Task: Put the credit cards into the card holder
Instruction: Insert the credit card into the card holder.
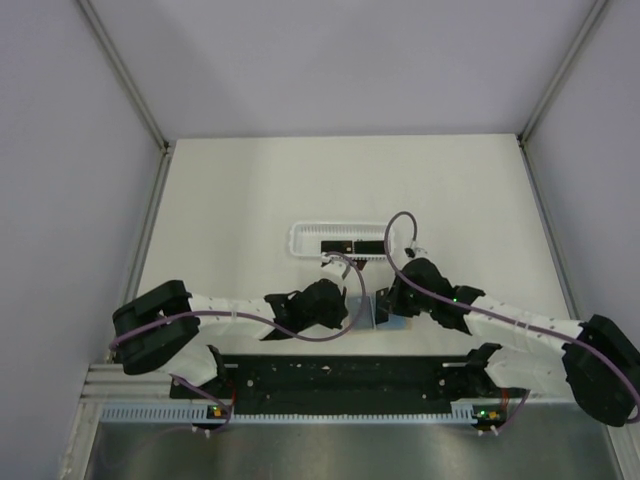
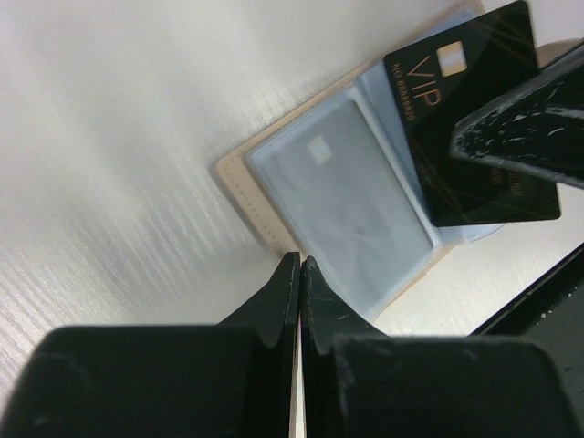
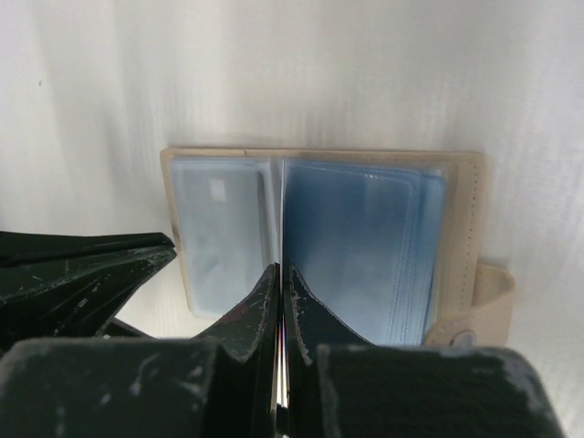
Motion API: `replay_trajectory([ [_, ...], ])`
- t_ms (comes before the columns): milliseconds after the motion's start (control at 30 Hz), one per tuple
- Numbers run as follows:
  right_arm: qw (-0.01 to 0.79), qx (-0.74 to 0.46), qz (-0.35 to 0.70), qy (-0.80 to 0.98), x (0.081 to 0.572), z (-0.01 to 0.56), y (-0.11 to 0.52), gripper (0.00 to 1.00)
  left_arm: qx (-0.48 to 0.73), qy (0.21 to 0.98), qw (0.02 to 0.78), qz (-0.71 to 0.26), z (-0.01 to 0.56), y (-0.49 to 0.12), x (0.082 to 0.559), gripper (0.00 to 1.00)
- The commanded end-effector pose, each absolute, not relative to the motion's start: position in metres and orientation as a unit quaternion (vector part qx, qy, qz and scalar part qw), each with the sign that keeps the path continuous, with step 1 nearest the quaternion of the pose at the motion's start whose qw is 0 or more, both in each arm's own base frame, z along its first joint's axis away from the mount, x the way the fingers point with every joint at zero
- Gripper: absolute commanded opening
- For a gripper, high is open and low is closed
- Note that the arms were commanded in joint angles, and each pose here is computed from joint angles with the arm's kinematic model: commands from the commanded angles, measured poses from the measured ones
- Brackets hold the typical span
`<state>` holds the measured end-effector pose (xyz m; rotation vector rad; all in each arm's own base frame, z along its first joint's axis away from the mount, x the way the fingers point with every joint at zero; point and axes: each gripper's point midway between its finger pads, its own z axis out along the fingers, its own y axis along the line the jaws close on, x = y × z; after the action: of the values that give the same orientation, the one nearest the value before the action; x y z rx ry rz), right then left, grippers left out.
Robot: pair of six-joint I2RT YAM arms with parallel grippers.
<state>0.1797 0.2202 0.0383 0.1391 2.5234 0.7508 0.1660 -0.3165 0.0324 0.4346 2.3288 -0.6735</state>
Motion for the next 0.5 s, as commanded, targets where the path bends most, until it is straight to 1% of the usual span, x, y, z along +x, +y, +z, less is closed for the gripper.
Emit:
replay_trajectory([
  [0, 0.286, 0.067, 0.214, 0.931, 0.187, 0.049, 0.191, 0.0, 0.155, 0.884, 0.35, -0.267, 0.042, -0.318, 0.17, 0.0],
  [300, 0.287, 0.065, 0.228, 0.928, 0.183, 0.059, 0.192, 0.0, 0.156, 0.885, 0.345, -0.271, 0.04, -0.321, 0.17, 0.0],
  [467, 0.29, 0.067, 0.235, 0.925, 0.183, 0.064, 0.193, 0.0, 0.157, 0.869, 0.37, -0.289, 0.066, -0.327, 0.175, 0.0],
])
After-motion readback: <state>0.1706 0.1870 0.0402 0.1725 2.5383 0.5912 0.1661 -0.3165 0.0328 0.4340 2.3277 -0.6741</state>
